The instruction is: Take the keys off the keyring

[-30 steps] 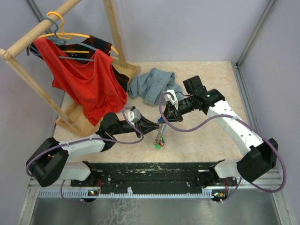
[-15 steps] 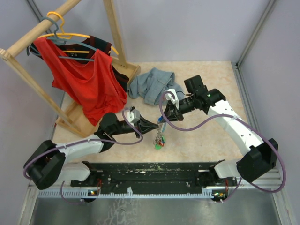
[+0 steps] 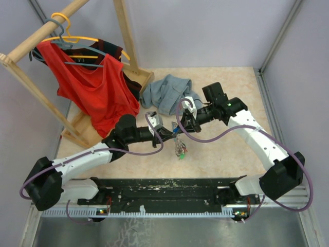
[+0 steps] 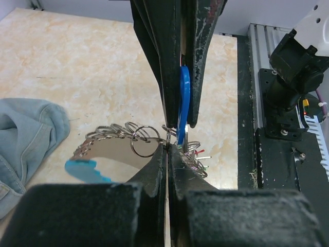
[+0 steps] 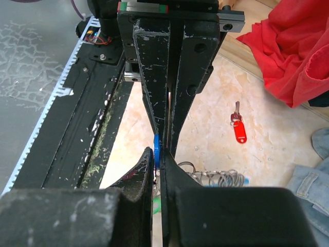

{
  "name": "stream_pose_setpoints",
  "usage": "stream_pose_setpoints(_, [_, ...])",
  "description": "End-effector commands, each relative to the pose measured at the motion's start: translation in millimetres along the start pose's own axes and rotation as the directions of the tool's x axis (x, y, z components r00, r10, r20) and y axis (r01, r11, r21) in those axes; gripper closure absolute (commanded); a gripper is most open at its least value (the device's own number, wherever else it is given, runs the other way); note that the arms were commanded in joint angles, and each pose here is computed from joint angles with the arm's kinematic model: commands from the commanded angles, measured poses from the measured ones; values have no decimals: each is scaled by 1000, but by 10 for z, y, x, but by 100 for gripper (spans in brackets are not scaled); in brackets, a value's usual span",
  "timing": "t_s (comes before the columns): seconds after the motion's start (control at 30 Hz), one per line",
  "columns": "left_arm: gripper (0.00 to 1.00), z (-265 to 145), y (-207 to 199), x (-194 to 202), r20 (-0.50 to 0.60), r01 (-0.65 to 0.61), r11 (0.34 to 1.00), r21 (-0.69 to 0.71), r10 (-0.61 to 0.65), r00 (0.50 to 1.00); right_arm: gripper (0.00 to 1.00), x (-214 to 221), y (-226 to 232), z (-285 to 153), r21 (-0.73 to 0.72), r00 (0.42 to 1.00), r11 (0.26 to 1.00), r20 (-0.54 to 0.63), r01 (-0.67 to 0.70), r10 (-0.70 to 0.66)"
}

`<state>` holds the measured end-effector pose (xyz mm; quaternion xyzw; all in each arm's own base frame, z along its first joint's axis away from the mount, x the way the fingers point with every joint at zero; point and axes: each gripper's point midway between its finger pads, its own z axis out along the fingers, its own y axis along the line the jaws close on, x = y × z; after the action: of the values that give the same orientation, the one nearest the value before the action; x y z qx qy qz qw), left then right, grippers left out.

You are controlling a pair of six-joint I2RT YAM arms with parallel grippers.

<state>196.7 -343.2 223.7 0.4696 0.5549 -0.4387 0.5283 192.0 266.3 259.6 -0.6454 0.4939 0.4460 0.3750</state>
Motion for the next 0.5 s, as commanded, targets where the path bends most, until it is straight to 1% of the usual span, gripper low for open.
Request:
stream_pose_setpoints(0.0, [100, -14, 46, -154, -34, 7, 999, -34, -8, 999, 100, -182, 12, -5, -15, 996, 999, 75, 50, -49])
stream_pose_setpoints(0.2, [100, -74, 51, -238, -54, 23, 998, -57, -26, 998, 100, -182, -7, -3, -9, 996, 999, 76, 41, -41])
stream_pose_setpoints(0.3, [100, -80, 61, -210, -76, 32, 997, -64, -37, 996, 100, -195, -8, -8, -5, 996, 999, 76, 41, -40])
stream_pose_setpoints(0.47, [100, -74, 38, -209, -79, 39, 998, -50, -43, 996, 100, -201, -21, -4, -2, 996, 999, 81, 32, -31])
